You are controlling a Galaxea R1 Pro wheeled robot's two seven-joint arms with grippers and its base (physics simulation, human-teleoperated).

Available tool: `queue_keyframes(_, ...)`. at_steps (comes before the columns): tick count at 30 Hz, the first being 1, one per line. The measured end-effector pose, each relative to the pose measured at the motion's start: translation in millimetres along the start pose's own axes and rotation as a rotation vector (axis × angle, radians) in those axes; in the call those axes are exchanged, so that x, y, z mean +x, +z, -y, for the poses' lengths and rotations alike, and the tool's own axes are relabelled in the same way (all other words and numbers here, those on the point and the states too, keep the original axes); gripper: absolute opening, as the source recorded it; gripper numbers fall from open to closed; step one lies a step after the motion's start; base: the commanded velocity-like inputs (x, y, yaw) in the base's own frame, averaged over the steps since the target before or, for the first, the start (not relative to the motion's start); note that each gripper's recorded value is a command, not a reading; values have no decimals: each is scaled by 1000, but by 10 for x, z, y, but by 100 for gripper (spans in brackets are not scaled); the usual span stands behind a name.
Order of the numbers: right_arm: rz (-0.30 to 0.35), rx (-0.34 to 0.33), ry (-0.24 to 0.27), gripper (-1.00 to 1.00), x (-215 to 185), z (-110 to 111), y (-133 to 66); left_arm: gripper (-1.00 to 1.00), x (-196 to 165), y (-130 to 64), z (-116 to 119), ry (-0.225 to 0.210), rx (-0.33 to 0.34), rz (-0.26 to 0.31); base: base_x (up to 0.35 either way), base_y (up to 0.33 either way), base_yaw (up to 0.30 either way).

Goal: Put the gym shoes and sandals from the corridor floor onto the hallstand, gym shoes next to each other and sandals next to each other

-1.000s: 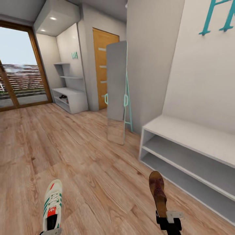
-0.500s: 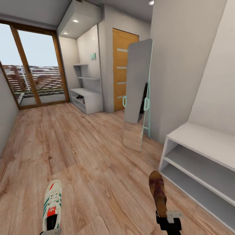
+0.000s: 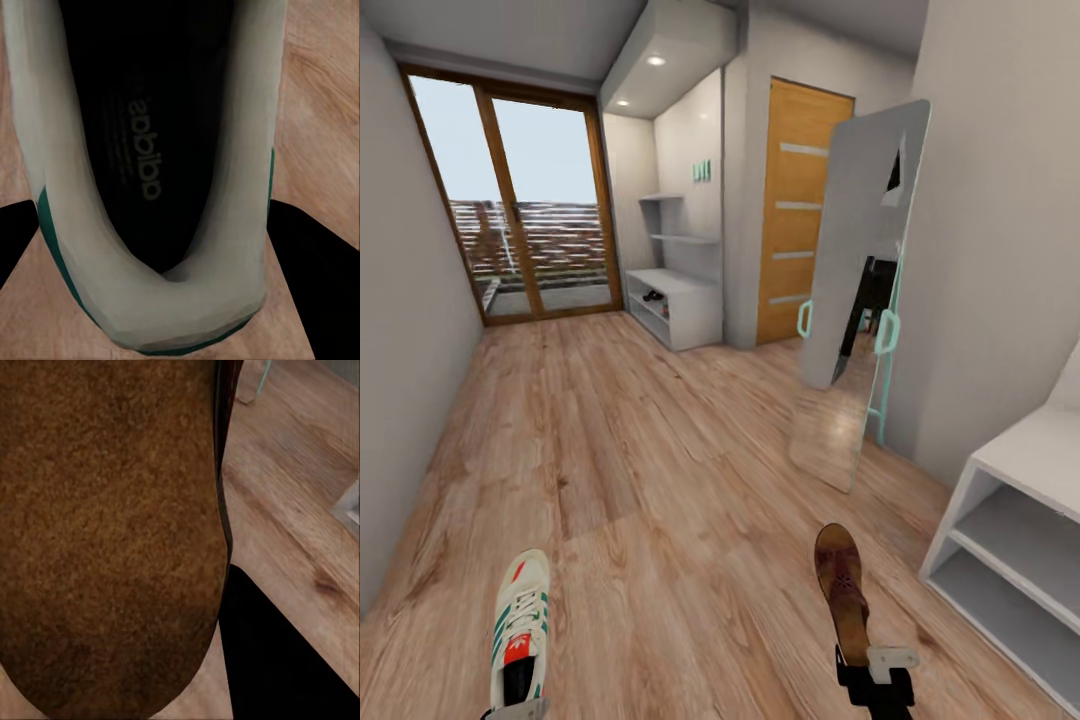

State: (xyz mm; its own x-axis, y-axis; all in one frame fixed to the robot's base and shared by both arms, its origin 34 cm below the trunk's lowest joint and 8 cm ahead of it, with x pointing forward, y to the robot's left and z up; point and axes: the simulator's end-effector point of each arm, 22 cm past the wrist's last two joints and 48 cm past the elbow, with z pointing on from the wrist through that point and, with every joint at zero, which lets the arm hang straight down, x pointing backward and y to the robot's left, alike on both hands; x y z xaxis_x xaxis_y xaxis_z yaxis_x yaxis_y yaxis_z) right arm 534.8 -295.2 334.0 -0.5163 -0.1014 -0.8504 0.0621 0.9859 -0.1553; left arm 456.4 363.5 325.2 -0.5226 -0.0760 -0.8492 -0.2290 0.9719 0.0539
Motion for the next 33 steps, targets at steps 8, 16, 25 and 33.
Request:
queue_keyframes(8, -8, -2, 0, -100, 39, -18, -1, -100, 32, 0, -1, 3, 0, -7, 309, 128, 229)
queue_keyframes(16, -17, -4, -1, -100, 78, -29, 0, -100, 68, -2, -4, 5, 0, -15, 330, 11, 223)
queue_keyframes(25, -22, -8, -4, -100, 110, -45, 3, -100, 103, -4, -7, 6, -1, -23, 334, 0, 241)
queue_keyframes(33, -30, -11, -7, -100, 150, -54, 3, -100, 138, -6, -11, 7, -2, -31, 334, 0, 221)
